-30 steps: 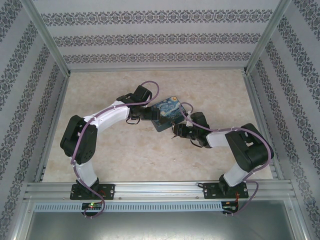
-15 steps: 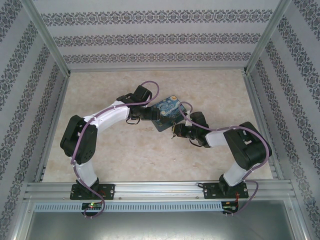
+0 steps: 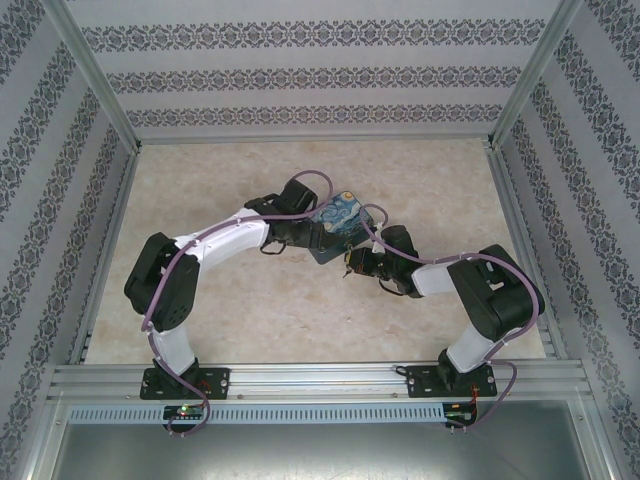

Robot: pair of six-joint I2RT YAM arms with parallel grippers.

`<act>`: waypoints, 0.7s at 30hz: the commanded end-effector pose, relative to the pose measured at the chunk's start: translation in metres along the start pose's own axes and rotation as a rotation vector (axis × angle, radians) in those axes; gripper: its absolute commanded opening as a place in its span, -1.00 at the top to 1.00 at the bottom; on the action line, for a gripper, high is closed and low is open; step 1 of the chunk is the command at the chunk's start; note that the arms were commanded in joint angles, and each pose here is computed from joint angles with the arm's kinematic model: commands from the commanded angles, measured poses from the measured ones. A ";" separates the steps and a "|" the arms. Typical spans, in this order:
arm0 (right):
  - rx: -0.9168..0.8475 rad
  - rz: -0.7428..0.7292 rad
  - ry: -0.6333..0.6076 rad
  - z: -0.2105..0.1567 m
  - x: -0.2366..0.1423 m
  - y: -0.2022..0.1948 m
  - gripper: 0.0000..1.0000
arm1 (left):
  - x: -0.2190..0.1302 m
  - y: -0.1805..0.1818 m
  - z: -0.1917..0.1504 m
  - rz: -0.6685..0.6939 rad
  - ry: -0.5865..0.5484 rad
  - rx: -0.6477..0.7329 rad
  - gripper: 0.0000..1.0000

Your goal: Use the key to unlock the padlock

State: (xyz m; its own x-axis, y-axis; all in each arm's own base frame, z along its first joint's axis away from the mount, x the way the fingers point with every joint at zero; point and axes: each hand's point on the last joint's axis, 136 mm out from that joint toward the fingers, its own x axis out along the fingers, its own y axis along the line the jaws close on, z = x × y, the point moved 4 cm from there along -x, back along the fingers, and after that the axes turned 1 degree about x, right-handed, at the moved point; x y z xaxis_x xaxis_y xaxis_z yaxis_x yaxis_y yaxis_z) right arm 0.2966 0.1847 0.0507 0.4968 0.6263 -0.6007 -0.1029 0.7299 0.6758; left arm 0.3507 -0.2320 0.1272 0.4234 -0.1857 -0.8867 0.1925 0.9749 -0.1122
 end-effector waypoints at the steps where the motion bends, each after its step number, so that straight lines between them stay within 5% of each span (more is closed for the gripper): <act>1: 0.048 -0.046 -0.009 -0.005 -0.003 -0.011 1.00 | 0.005 0.008 -0.006 0.107 0.019 0.062 -0.83; 21: 0.292 -0.006 -0.111 0.010 -0.003 -0.007 1.00 | 0.023 -0.001 -0.036 0.109 0.066 0.083 -0.82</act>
State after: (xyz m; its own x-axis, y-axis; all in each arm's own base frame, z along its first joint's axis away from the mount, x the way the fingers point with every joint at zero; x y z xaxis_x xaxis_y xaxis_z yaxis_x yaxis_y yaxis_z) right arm 0.2994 0.1812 0.0543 0.5448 0.6120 -0.5733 0.0761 0.6448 0.7606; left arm 0.3485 -0.2401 0.1249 0.4760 -0.1426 -0.8678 0.2080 0.9770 -0.0465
